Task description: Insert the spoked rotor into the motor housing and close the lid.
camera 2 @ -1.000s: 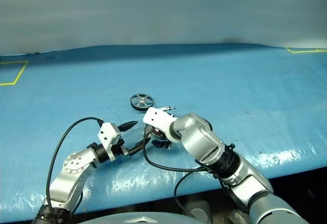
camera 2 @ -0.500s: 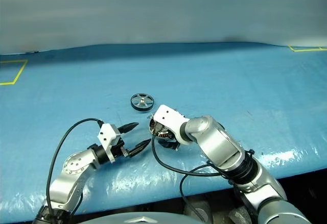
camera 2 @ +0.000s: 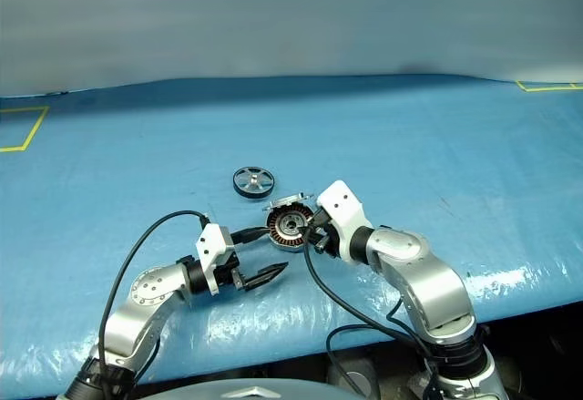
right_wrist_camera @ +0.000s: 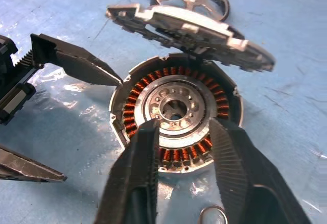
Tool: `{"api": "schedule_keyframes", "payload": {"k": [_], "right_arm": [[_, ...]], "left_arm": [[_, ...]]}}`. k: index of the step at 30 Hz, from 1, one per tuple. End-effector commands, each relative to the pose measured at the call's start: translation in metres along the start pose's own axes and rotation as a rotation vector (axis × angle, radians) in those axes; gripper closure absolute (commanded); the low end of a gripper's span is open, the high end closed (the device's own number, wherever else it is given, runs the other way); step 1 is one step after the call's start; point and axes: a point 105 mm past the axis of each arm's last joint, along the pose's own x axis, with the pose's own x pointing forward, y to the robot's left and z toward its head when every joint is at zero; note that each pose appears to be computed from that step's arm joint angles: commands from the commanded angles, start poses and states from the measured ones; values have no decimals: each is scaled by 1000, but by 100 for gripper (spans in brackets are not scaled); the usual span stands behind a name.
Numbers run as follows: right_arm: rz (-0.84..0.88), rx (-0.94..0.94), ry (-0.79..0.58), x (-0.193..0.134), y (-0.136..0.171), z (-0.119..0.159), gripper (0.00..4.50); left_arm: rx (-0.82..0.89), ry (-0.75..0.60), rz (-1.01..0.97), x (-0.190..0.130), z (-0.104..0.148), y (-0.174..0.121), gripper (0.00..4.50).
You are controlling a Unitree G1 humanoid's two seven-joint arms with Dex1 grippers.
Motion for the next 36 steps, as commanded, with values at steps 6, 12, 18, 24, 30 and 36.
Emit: {"api": "schedule_keyframes", "payload": {"k": [6, 12, 18, 24, 30, 36], "right_arm": [[7, -34, -140, -2, 0, 22, 436], [30, -66, -175, 16, 3, 36, 436], [83, -88, -199, 32, 11, 50, 436], [41, -66, -251, 42, 0, 62, 436], [-86, 0, -296, 46, -27, 68, 436], [-160, 3, -251, 54, -38, 55, 436]], "left_arm": [[31, -12, -30, 2, -5, 13, 22], [39, -24, -44, 3, -4, 15, 22], [50, -39, -51, 9, 6, 13, 22], [54, -38, -47, 9, 12, 10, 22], [55, -29, -48, 9, 14, 8, 22], [60, -26, -51, 9, 17, 6, 22]]}}
